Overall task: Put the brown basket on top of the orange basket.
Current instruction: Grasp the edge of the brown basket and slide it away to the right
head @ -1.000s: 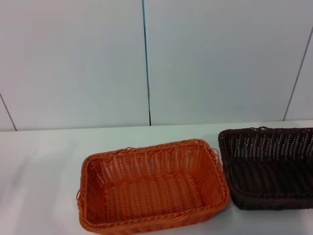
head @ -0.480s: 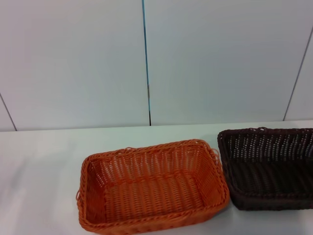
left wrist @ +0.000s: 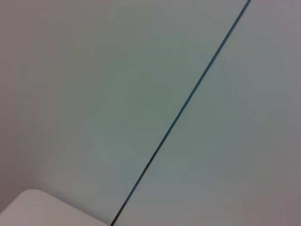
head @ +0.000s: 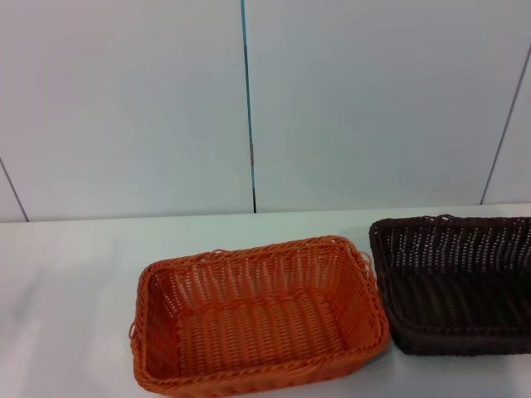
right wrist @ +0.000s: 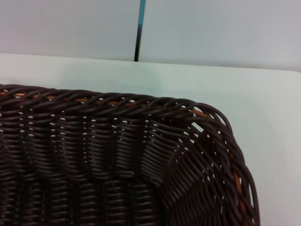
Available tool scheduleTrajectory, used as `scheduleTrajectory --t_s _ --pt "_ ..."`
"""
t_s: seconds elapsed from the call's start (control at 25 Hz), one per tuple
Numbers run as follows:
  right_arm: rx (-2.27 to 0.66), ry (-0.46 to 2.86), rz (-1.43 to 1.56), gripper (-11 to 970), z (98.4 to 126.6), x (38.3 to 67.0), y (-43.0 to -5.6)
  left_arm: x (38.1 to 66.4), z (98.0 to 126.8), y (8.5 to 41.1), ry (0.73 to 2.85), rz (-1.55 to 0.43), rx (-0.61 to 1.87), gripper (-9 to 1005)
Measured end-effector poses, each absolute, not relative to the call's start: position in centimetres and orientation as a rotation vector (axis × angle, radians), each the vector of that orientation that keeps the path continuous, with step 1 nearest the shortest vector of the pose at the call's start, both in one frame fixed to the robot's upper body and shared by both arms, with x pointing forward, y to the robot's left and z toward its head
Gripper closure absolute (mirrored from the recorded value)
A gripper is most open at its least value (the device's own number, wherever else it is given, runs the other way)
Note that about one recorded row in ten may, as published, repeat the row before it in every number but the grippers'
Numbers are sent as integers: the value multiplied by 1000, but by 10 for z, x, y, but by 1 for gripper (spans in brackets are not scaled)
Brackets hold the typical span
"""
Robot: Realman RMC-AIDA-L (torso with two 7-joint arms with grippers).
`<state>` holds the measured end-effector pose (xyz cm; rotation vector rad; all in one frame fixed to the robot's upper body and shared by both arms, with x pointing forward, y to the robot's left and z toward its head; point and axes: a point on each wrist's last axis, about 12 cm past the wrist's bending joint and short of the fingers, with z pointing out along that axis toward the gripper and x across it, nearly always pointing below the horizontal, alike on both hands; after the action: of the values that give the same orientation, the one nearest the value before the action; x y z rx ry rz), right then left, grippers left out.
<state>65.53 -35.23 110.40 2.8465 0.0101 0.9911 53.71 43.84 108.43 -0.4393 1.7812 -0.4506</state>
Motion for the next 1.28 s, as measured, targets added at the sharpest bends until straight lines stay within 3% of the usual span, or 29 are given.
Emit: scheduleTrajectory --t_s 0.76,1.28 --pt "2841 -46 995 676 1107 653 -361 534 1082 439 1786 -449 -449 117" --pt "2844 -83 998 723 1132 654 -372 535 1082 438 1784 -453 -448 117"
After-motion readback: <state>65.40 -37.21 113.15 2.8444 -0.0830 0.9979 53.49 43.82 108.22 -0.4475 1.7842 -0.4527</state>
